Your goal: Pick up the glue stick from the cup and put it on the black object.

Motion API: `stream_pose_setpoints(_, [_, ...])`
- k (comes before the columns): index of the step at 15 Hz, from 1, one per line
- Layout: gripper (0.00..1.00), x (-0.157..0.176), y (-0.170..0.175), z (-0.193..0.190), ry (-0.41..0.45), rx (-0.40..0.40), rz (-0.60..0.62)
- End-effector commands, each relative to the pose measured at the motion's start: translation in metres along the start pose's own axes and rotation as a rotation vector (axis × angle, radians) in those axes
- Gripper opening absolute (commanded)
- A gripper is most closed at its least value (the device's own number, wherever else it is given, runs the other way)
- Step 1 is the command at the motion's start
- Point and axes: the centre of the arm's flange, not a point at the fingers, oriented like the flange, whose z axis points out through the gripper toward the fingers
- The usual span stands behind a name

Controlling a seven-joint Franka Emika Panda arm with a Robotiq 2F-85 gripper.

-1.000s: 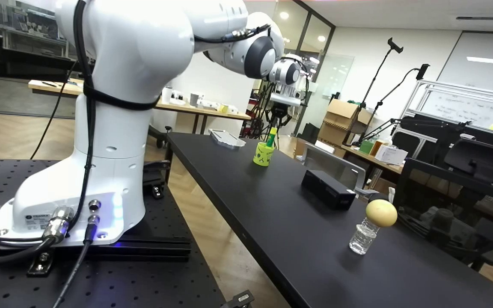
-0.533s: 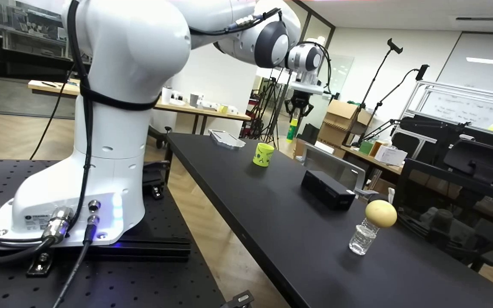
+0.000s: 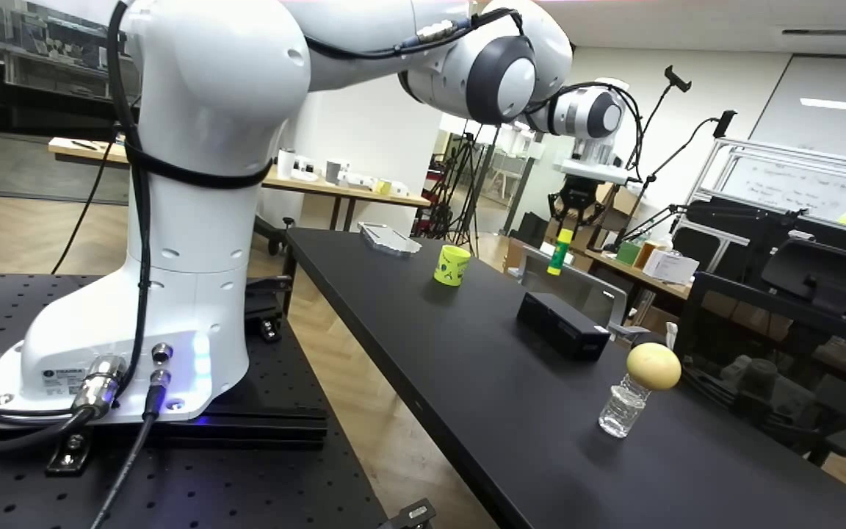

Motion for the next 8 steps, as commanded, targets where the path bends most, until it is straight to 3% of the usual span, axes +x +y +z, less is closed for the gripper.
stream_pose_setpoints(1, [0.09, -0.018, 0.040, 0.009, 0.045, 0.011, 0.055])
stream_pose_setpoints(8, [0.09, -0.043, 0.076, 0.052, 0.102, -0.010, 0.135])
